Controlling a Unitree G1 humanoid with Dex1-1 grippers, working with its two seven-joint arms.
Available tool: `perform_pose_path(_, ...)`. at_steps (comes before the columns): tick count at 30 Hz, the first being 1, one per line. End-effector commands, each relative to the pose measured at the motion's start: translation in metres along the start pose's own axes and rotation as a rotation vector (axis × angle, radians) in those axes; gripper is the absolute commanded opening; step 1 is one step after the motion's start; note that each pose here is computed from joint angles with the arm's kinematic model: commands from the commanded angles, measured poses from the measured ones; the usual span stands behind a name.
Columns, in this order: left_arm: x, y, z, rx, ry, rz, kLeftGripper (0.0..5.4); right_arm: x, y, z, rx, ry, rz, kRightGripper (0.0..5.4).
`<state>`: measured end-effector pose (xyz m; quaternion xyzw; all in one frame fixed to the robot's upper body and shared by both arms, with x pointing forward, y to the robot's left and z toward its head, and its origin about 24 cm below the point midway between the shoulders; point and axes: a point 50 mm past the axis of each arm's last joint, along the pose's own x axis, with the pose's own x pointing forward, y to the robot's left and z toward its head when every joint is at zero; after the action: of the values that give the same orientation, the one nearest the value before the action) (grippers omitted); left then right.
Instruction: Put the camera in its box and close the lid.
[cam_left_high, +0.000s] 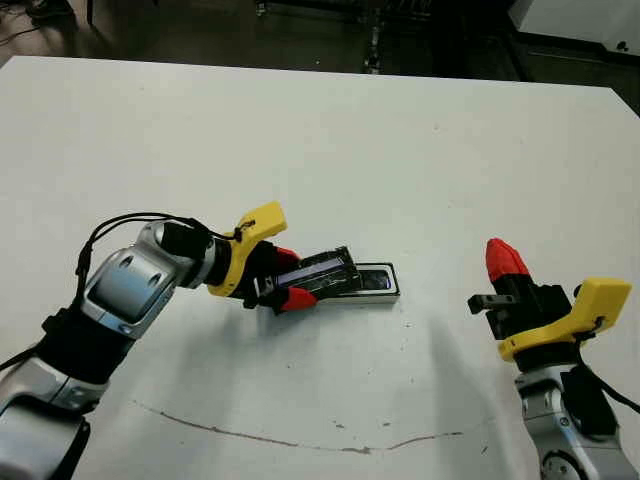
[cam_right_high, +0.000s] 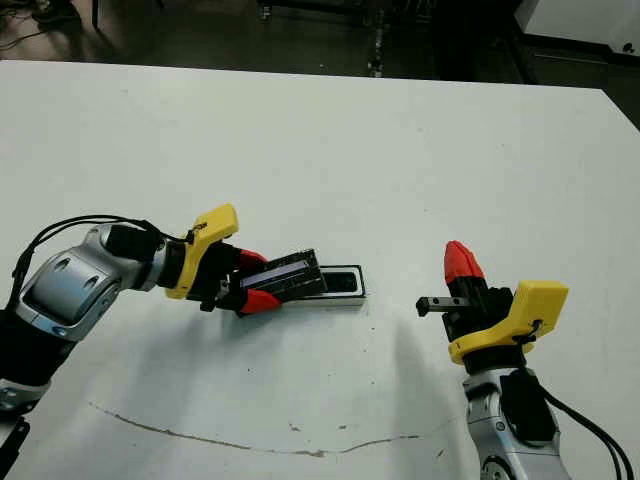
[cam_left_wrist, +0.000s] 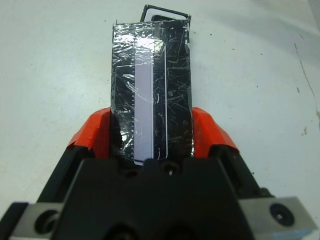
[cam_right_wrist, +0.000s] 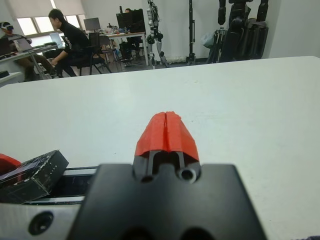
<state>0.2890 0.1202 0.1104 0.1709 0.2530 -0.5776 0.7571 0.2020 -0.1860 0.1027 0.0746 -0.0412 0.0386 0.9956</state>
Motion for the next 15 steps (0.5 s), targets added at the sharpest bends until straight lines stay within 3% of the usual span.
perform_pose_path(1,0.015,-0.015,-0.005,0.001,0.019,-0.090,3.17,-0.002,-0.003,0.000,-0.010,0.021,-0.014,0.00)
perform_pose_path(15,0.035,-0.025,0.008,0.205,0.091,-0.097,3.17,0.000,-0.003,0.001,-0.007,0.019,-0.007,0.00)
